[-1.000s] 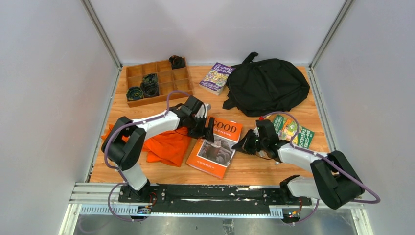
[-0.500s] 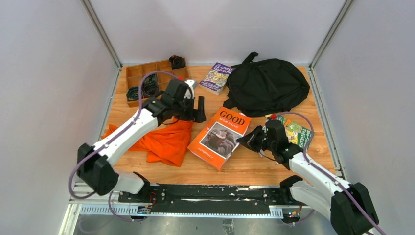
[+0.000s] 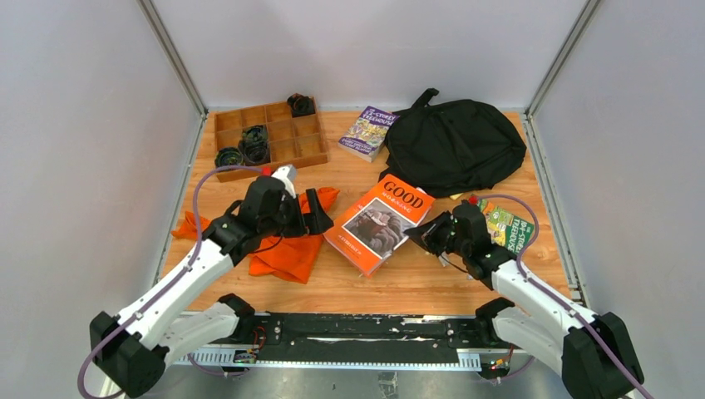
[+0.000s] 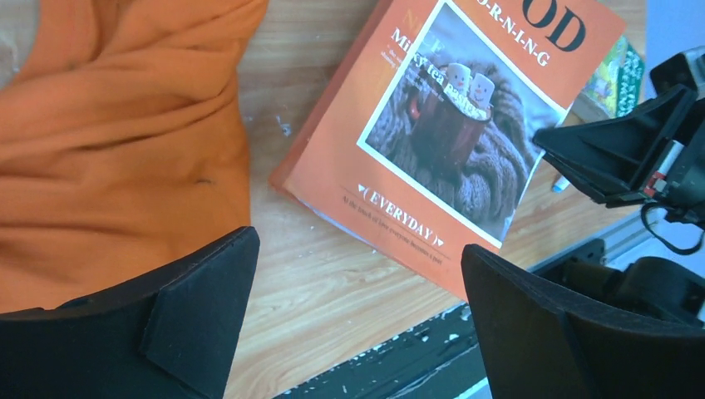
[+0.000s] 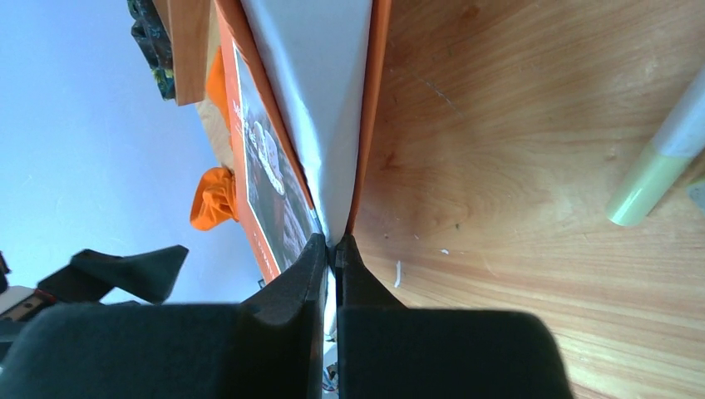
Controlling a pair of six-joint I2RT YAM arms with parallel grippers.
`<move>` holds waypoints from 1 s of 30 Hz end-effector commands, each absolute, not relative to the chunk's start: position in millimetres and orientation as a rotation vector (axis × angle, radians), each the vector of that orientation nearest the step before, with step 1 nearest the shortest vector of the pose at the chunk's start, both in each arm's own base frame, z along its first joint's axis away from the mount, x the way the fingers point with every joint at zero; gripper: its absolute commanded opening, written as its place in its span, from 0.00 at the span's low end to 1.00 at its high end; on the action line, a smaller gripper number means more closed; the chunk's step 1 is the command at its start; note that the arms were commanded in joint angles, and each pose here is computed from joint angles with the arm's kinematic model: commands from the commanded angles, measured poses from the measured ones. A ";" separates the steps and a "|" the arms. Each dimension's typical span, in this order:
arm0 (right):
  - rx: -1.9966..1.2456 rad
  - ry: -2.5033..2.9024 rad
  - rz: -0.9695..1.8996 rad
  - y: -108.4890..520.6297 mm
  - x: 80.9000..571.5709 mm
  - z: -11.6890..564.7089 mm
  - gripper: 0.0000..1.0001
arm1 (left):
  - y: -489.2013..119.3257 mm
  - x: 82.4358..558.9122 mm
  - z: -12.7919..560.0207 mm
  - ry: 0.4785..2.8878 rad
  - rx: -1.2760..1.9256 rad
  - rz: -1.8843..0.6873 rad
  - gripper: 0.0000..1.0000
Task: Pack the student bag
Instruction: Pick up the book from the center of the board.
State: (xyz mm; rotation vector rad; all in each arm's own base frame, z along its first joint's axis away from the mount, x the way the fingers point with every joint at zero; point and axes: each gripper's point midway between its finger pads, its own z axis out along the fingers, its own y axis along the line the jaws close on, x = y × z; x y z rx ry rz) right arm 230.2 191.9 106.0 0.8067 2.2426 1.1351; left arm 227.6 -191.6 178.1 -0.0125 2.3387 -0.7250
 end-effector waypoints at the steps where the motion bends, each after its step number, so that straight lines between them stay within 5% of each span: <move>1: 0.807 2.108 1.206 195.3 254.3 142.1 0.00 | -198.9 229.0 204.1 2.222 -0.127 -0.900 1.00; 10: 0.789 2.016 1.307 201.5 266.6 166.2 0.00 | -239.6 212.7 191.1 2.172 -0.341 -1.435 1.00; 30: 0.766 1.955 1.539 221.2 274.9 197.7 0.00 | -244.0 223.9 178.5 2.044 -0.435 -1.569 1.00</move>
